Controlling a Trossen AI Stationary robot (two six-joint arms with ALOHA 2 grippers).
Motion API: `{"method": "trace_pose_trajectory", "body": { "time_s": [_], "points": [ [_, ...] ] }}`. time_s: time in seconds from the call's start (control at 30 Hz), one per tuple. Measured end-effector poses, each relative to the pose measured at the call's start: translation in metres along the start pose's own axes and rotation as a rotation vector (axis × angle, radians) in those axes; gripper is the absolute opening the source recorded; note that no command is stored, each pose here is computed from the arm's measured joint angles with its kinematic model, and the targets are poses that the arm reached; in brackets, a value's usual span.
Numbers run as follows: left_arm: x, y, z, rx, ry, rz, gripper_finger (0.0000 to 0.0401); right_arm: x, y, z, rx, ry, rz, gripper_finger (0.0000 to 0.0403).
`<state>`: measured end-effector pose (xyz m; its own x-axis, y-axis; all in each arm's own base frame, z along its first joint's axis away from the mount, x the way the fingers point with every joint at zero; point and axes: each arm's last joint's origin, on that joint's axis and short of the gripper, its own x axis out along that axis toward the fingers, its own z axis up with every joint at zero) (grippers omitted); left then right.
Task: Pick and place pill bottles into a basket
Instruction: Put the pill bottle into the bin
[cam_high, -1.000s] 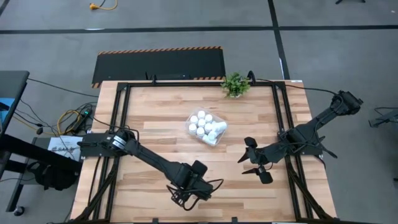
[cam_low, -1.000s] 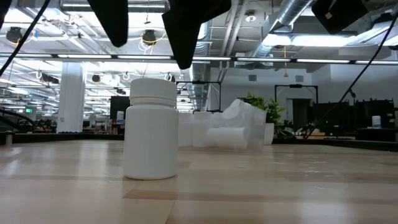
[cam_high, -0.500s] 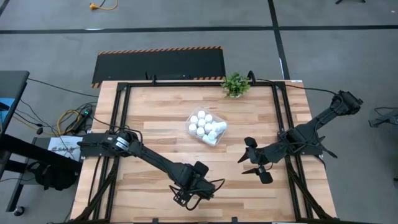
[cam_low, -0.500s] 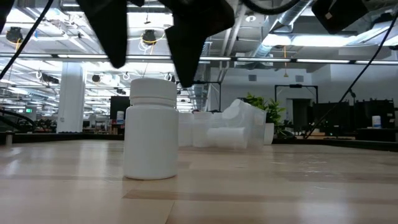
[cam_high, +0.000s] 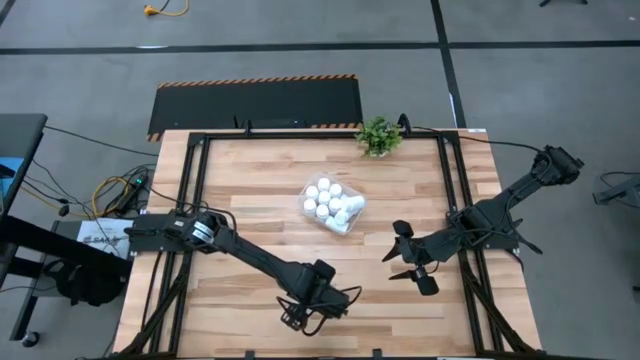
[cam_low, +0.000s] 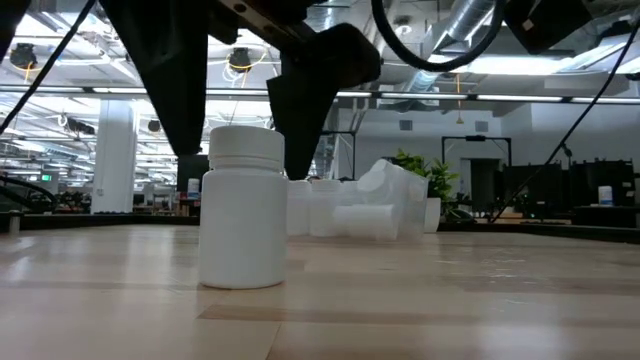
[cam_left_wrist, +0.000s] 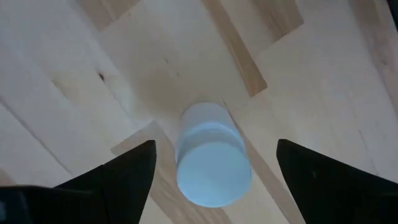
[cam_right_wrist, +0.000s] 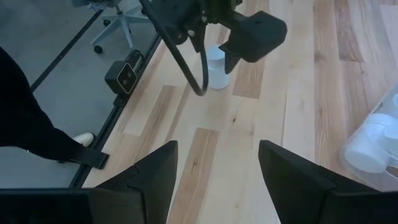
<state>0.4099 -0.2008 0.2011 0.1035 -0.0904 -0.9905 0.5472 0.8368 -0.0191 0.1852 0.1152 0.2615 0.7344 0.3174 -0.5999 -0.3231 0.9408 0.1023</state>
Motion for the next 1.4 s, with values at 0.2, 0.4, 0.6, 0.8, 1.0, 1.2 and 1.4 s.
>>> {"method": "trace_pose_trajectory", "body": {
  "time_s": [0.2,0.4,0.6,0.8,1.0,1.2,1.4],
  "points": [
    [0.012,0.004,-0.005,-0.02,0.023,-0.031,0.0323,0.0,0.0,0.0,0.0,0.0,0.0,0.0218],
    [0.021,0.004,-0.009,-0.047,0.033,-0.095,0.0323,0.0,0.0,0.0,0.0,0.0,-0.001,0.0218],
    [0.02,0.008,-0.01,-0.031,0.038,-0.09,0.0322,0.0,-0.001,0.0,-0.001,-0.007,-0.028,0.0218],
    [0.02,0.01,-0.011,-0.008,0.037,-0.085,0.0287,0.0,-0.001,0.001,0.008,-0.013,-0.028,0.0218],
    [0.02,0.01,-0.01,0.02,0.033,-0.085,0.0225,0.0,-0.001,0.001,0.009,-0.018,-0.045,0.0218],
    [0.02,0.01,-0.008,0.029,0.005,-0.081,0.0183,0.0,-0.001,0.001,0.01,-0.02,-0.051,0.0218],
    [0.02,0.01,-0.006,0.031,-0.011,-0.079,0.0183,0.0,-0.001,0.001,0.01,-0.02,-0.051,0.0218]
  ]
}}
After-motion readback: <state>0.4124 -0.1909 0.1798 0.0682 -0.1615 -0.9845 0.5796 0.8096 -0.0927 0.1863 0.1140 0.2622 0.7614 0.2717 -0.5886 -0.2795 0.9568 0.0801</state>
